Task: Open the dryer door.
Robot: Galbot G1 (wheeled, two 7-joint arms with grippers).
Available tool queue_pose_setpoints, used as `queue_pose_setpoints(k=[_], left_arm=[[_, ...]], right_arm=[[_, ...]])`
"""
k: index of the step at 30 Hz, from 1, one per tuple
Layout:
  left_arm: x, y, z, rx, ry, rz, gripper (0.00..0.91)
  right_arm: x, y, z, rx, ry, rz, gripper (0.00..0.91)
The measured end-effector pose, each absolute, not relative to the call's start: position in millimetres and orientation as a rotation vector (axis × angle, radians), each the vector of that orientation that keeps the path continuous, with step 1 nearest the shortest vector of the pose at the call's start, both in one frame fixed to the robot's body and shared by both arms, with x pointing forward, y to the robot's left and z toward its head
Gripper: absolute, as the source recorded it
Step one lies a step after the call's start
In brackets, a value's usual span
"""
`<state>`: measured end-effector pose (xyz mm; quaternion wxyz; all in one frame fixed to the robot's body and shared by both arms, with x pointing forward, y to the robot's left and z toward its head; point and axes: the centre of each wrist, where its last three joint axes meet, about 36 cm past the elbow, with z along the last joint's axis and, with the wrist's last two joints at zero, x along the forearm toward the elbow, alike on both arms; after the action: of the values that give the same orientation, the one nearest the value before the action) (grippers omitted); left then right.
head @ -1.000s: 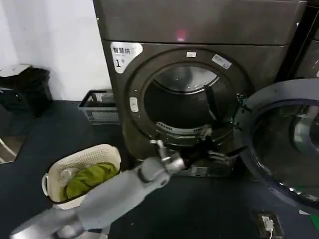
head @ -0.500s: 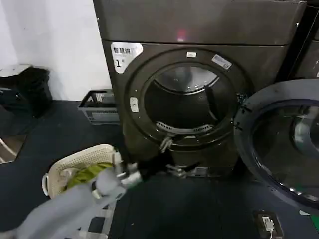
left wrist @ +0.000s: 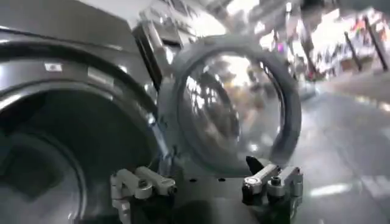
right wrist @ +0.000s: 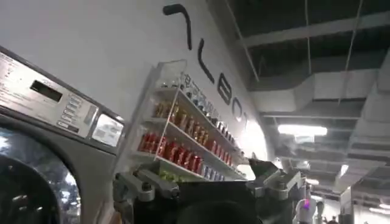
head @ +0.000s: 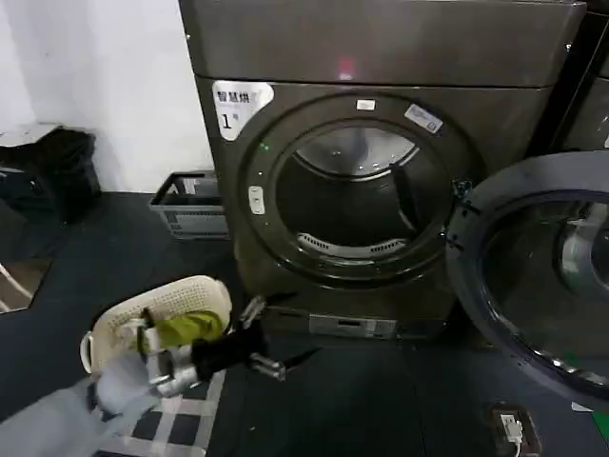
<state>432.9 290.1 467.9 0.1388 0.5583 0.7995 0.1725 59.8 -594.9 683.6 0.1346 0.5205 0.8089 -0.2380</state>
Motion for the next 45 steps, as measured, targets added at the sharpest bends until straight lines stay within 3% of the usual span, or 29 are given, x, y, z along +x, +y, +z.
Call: queue_pose_setpoints(k=[22,34,45], left_arm=[[440.1,426.4,544.6,1.504,2.517,1.616,0.907],[457.3,489.9,554.6,1.508,2.379,2.071,0.907],[460.3,503.6,560.4,1.502,2.322,2.222,0.907]], right_arm=[[60.7,-595.6,682.6,1.490,2.335,-0.693,0.907],[61.5,-597.9,684.0,1.491,2.323,-0.723,0.907],[58.8,-595.5,682.2,1.493,2.327,-0.724,0.907]])
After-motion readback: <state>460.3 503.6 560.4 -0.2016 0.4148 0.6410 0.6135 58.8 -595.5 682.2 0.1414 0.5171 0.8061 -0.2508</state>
